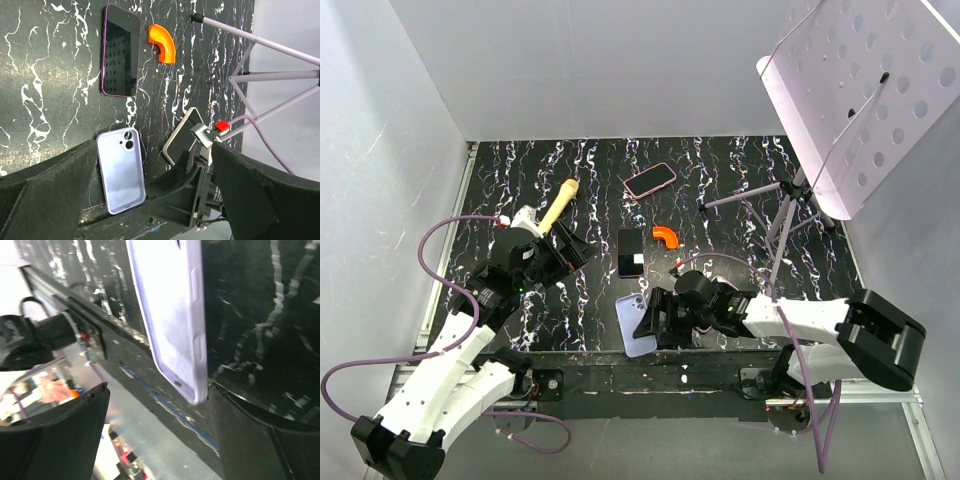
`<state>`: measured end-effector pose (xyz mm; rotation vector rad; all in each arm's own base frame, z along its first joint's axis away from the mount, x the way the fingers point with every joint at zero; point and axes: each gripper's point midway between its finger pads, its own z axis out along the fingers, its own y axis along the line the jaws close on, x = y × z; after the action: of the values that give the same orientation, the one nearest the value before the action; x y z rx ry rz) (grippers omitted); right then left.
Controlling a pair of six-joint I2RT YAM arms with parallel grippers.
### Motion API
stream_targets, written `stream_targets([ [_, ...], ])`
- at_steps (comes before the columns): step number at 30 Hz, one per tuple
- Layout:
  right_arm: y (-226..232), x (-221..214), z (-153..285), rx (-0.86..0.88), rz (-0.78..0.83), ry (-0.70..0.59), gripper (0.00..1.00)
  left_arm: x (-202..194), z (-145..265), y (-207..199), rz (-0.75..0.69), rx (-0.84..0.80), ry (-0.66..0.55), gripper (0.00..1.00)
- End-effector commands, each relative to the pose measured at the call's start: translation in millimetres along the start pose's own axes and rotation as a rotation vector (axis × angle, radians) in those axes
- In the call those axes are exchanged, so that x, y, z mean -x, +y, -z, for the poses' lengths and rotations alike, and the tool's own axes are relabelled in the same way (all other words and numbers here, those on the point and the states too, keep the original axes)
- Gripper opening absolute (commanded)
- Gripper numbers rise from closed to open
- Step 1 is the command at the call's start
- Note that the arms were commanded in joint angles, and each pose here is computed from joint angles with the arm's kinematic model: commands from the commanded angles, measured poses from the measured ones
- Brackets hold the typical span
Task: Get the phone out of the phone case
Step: Place the phone case at the center of the board.
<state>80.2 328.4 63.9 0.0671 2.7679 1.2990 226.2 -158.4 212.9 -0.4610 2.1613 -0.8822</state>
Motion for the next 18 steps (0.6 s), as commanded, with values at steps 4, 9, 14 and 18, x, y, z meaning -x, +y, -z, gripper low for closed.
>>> stream_targets([
  [4, -19.0, -0.3, 29.6, -0.177, 0.249, 0.022, 0.85, 1.6, -2.7, -0.2, -0.012, -0.005, -0.006, 0.98],
  [9, -28.1, 9.7, 20.2, -0.262, 0.331, 0.032, 0.84, 4.3, -5.6, -7.1, -0.014, -0.017, 0.002, 0.98],
  [14, -25.2, 12.1, 3.4, -0.236, 0.352, 0.051, 0.84, 6.8, -3.6, -8.4, -0.025, -0.019, -0.008, 1.00],
  [18, -7.5, 6.0, -11.2, -0.157, 0.326, 0.095, 0.83, 5.6, -3.6, -8.1, -0.025, -0.020, -0.003, 1.00],
])
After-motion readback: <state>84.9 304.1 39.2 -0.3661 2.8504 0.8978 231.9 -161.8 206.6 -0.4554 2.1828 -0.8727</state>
